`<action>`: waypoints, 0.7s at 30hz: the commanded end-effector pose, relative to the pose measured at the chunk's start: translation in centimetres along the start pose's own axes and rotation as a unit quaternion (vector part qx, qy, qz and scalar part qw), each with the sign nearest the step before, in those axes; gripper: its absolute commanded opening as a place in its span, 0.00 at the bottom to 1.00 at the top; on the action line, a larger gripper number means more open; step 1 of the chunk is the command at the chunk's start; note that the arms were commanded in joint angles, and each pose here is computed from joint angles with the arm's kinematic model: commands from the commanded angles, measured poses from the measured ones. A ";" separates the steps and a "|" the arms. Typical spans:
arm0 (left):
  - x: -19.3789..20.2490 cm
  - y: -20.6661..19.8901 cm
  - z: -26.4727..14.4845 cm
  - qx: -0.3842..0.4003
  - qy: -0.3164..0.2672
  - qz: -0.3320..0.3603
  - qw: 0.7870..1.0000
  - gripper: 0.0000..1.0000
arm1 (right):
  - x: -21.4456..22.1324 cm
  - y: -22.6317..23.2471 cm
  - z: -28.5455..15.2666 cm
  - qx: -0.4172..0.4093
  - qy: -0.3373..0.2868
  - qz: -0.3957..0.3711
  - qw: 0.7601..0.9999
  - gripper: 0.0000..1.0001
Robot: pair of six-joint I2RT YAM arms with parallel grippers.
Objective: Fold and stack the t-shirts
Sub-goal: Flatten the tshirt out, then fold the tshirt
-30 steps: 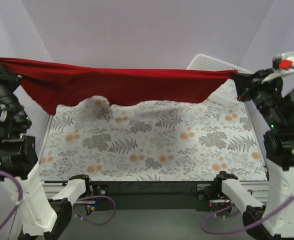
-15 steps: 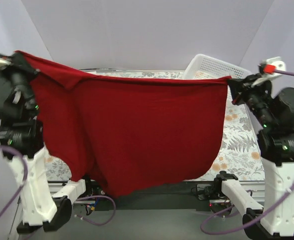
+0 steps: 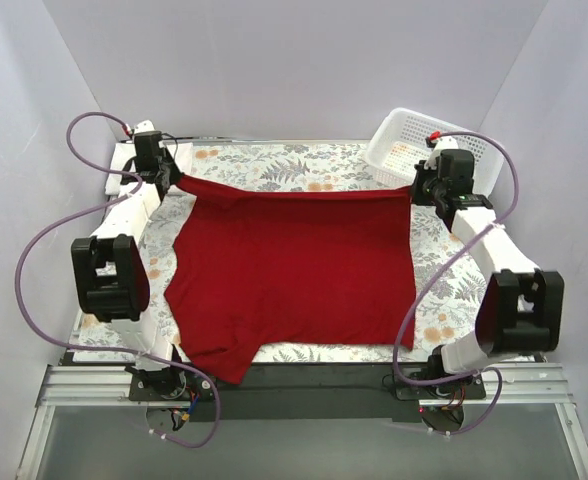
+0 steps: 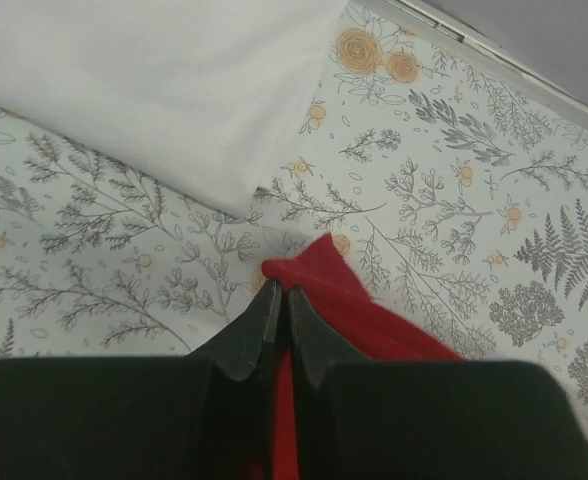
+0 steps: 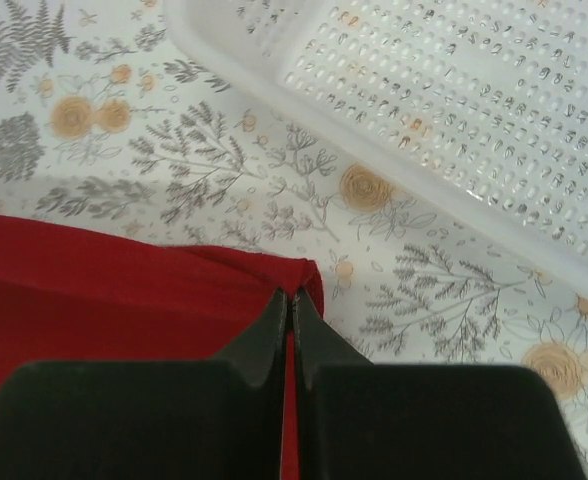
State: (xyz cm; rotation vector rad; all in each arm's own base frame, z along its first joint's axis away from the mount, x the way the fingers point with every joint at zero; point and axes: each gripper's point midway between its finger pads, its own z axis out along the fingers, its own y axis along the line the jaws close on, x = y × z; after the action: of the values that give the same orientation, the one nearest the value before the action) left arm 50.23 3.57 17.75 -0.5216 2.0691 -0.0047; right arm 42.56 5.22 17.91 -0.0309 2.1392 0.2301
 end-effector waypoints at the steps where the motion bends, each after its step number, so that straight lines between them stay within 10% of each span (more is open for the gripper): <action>1: -3.9 -2.1 1.4 0.031 -0.061 -0.017 0.998 0.00 | -4.5 -1.3 3.2 0.022 -0.082 -0.017 0.996 0.01; 10: 1.0 -2.6 5.9 0.036 -0.001 -0.032 0.999 0.00 | -0.6 -2.1 9.5 0.009 -0.015 -0.030 0.999 0.01; 21: 2.4 -2.4 2.0 0.043 0.013 -0.065 0.997 0.00 | 0.3 -2.7 9.8 0.014 -0.004 -0.031 0.999 0.01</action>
State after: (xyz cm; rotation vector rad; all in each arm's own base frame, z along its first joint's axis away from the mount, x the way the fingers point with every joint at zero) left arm 52.70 1.53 11.02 -0.5992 2.1270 -0.1353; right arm 48.95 5.07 9.04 -0.0755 2.2269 0.1882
